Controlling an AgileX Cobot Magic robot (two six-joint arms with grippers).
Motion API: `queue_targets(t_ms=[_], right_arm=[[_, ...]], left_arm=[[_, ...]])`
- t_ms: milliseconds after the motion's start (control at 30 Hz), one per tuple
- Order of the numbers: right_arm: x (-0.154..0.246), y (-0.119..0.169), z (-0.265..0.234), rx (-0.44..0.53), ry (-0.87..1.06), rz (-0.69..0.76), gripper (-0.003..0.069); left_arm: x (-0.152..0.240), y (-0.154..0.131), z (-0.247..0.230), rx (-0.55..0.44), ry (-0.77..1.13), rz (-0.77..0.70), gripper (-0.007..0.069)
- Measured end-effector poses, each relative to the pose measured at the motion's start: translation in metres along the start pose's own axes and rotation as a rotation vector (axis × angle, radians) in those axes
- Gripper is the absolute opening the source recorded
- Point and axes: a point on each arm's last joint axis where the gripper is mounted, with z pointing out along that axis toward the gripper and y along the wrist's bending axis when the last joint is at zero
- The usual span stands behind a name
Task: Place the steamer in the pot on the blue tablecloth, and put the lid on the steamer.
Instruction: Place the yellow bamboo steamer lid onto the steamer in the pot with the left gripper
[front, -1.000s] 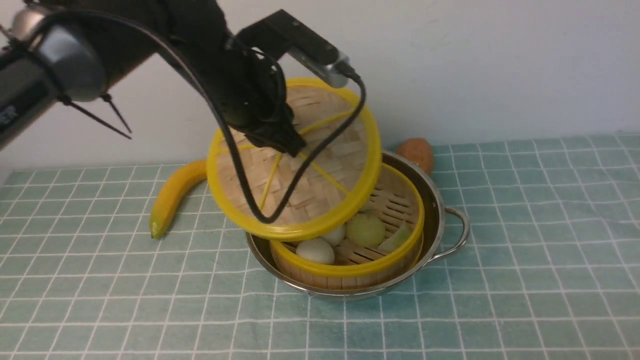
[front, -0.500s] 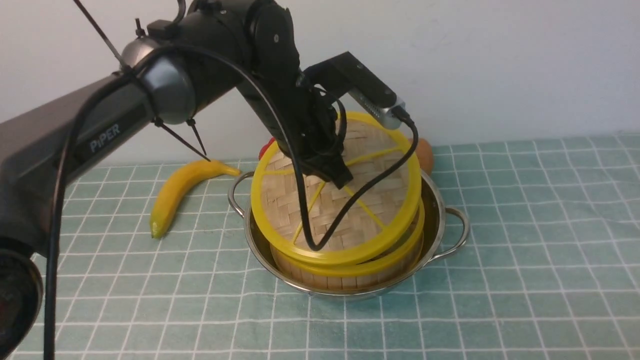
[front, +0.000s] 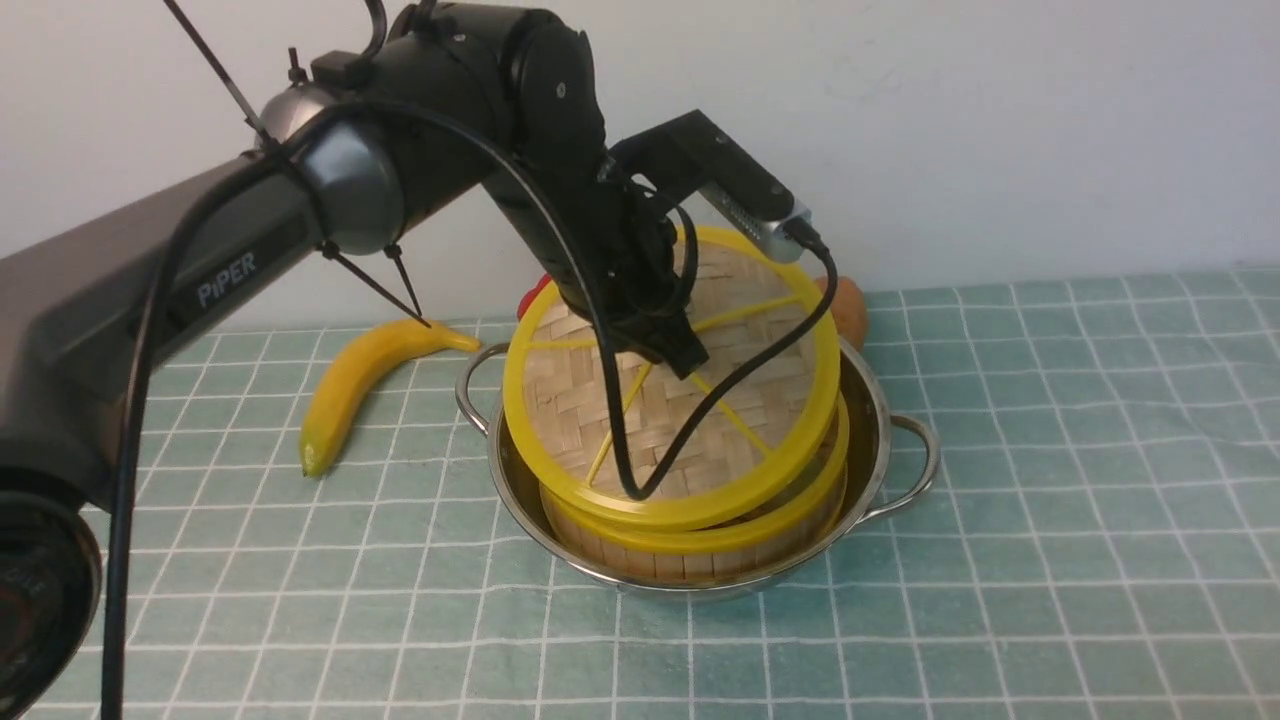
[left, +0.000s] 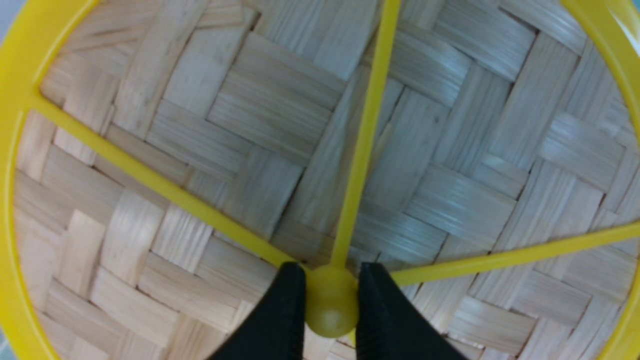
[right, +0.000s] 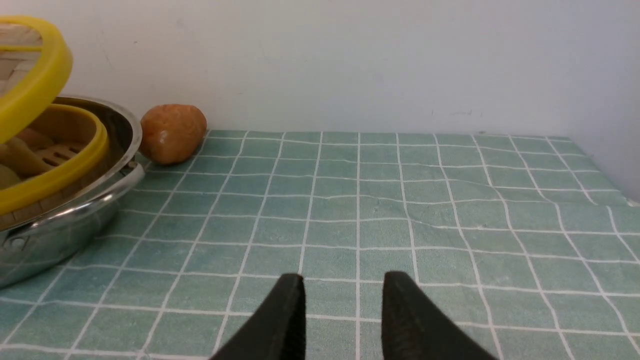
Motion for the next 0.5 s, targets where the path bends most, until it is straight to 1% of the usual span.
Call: queue_targets(t_ms=[500], right_arm=[[0.0000, 0.0000, 0.0000, 0.000, 0.000, 0.000, 0.0243]], left_arm=[[-0.0010, -0.0019, 0.0027, 0.020, -0.007, -0.011, 0.0117]])
